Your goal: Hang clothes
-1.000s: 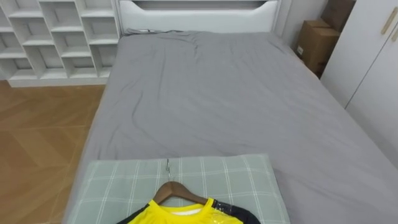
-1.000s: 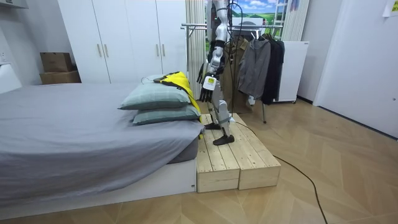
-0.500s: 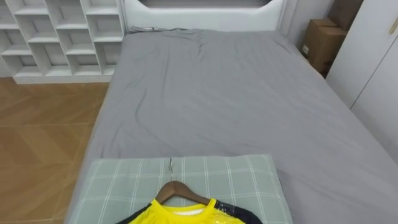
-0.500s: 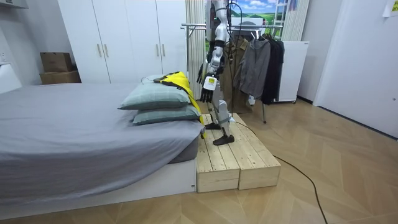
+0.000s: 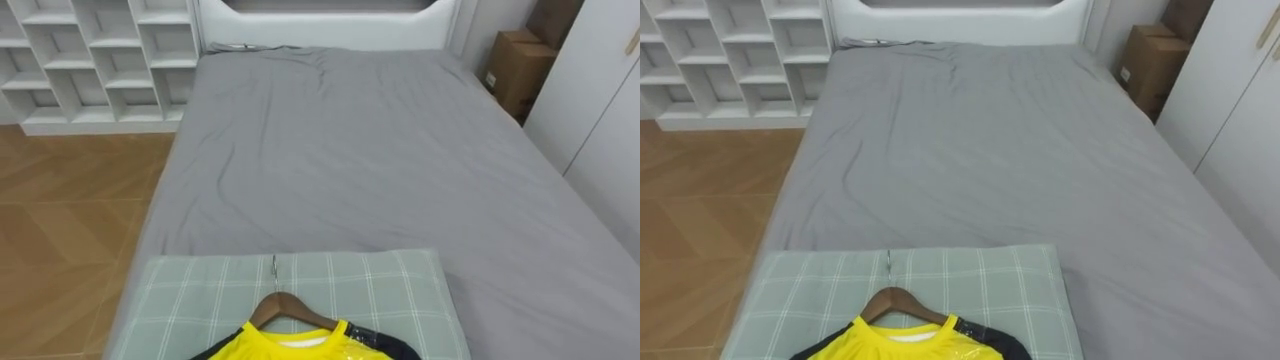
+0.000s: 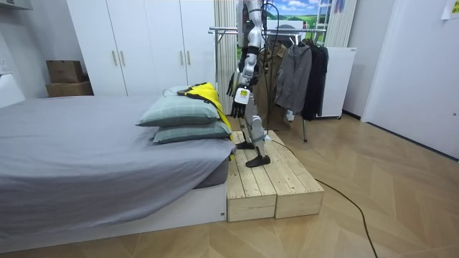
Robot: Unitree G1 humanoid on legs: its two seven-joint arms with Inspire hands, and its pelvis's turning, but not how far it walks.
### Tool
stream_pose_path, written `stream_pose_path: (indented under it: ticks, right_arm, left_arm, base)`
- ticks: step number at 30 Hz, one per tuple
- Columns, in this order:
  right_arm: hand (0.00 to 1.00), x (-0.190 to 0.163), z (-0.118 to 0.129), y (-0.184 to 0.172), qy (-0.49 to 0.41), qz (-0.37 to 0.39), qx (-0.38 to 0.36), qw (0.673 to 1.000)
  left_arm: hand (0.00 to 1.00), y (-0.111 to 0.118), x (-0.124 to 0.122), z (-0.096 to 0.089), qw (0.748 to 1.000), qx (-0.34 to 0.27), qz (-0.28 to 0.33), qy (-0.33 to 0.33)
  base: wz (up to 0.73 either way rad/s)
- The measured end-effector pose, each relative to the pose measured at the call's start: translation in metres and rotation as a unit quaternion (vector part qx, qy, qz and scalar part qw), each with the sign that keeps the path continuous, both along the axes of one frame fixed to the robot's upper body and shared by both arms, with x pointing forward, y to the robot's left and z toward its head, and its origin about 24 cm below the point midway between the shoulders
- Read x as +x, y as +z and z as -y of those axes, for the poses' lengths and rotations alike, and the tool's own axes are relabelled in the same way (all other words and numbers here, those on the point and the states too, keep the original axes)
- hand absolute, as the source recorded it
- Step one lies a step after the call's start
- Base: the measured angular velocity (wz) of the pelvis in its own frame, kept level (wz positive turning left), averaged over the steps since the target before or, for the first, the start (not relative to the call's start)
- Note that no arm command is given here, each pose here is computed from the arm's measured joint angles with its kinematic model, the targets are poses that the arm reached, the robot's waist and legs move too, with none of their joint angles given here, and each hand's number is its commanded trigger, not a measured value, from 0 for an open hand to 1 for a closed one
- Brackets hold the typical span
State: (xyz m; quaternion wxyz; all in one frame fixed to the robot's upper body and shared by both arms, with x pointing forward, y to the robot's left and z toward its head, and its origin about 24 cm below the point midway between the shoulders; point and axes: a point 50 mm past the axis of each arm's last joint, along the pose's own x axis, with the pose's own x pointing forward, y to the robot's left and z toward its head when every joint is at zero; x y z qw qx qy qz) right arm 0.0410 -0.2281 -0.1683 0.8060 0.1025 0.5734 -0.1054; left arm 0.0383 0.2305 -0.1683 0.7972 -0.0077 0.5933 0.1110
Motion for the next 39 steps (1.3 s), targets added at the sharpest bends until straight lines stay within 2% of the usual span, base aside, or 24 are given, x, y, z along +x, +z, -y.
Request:
stream_pose_path:
  ticks: [10, 13, 18, 21, 26, 31, 36, 39]
  right_arm:
    - [0.0, 0.0, 0.001, 0.0, -0.001, -0.002, -0.002, 1.0]
    - [0.0, -0.003, 0.003, 0.0, -0.014, -0.015, -0.002, 1.0]
    - [0.0, -0.006, 0.004, -0.001, -0.027, -0.034, -0.001, 0.999]
    - [0.0, -0.007, 0.004, -0.001, -0.026, -0.041, -0.005, 0.999]
    - [0.0, -0.009, 0.005, -0.001, -0.027, -0.051, -0.013, 0.998]
    - [0.0, -0.009, 0.007, -0.002, -0.044, -0.057, -0.024, 0.997]
    - [0.0, -0.01, 0.008, -0.001, -0.046, -0.062, -0.039, 0.996]
    - [0.0, -0.006, 0.008, -0.001, -0.041, -0.058, -0.045, 0.996]
  left_arm:
    - [0.0, 0.001, -0.001, -0.003, 1.0, 0.028, -0.007, 0.004]
    - [0.0, 0.001, -0.007, -0.01, 0.999, 0.045, -0.02, 0.024]
    - [0.0, 0.005, -0.041, -0.031, 0.989, 0.108, -0.085, 0.062]
    - [0.0, 0.008, -0.065, -0.037, 0.979, 0.145, -0.129, 0.07]
    - [0.0, 0.012, -0.08, -0.042, 0.963, 0.194, -0.163, 0.096]
    - [0.0, 0.016, -0.071, -0.05, 0.943, 0.267, -0.157, 0.119]
    - [0.0, 0.028, -0.04, -0.065, 0.912, 0.367, -0.094, 0.157]
    - [0.0, 0.036, -0.027, -0.07, 0.895, 0.415, -0.058, 0.149]
  base:
    - [0.0]
    - [-0.04]
    - [0.0]
    - [0.05]
    - [0.04]
    - [0.09]
    - [0.05]
    - [0.0]
